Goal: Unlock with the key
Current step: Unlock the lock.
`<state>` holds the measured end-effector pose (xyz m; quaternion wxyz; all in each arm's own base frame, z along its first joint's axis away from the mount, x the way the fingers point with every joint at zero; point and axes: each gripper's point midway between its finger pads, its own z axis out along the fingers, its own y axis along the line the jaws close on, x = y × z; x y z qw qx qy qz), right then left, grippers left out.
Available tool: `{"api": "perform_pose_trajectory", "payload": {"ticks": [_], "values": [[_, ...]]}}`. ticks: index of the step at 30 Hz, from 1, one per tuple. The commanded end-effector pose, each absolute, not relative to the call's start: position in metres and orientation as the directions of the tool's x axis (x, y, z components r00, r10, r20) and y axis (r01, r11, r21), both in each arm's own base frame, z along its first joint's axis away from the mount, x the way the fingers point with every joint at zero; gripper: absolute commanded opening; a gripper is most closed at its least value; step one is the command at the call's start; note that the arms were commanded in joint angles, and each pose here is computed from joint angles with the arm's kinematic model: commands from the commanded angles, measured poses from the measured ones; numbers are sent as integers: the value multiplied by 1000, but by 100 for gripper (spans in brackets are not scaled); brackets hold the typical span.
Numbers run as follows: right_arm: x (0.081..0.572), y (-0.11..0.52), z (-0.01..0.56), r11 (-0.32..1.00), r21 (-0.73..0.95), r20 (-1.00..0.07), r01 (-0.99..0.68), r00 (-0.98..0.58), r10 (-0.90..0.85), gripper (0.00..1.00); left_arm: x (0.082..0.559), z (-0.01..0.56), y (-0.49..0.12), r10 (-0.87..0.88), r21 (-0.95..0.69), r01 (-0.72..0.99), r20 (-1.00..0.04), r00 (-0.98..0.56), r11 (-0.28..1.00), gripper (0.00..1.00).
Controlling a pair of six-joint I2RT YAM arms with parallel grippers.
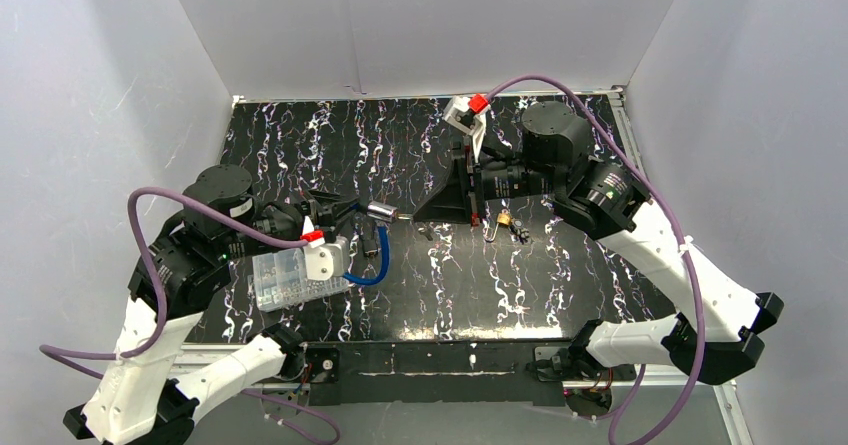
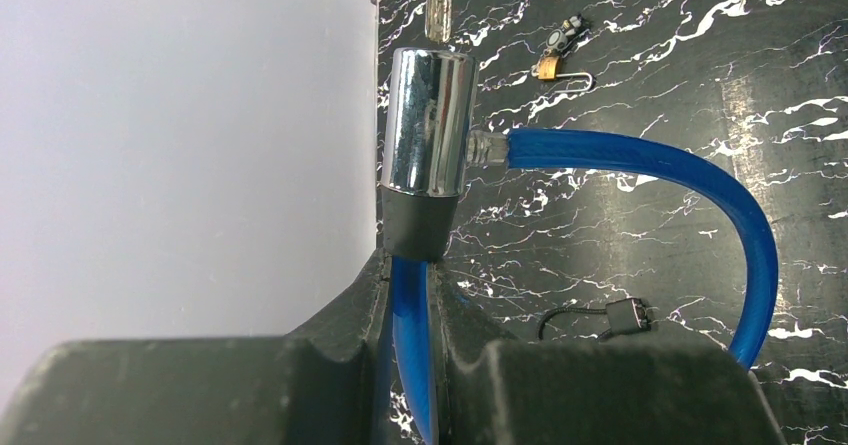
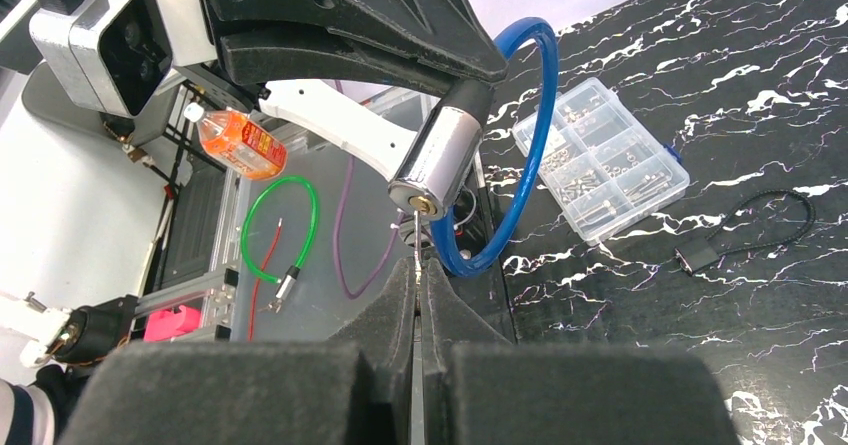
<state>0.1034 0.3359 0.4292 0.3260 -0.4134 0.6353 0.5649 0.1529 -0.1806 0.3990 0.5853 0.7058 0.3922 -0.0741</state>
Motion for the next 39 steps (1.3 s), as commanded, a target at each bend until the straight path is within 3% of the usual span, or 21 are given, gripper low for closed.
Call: {"api": "perform_pose_trajectory", "payload": {"ticks": [1,18,31,39], "values": [[106,341,438,-9,434,-895,-901,-430,-121,1,149,413,-182,430,799,602,-545,719,6,0],[110,348,434,-12,459,-882,-888,-454,-123,1,148,415,-182,427,804,595,-541,725,8,0],[143,352,414,162,477,-871,-864,-490,-45,1,159,417,-179,471,799,600,-543,695,36,0],[133,357,424,68,499,-866,-864,-500,14,1,157,418,-182,452,795,606,-550,702,26,0]]}}
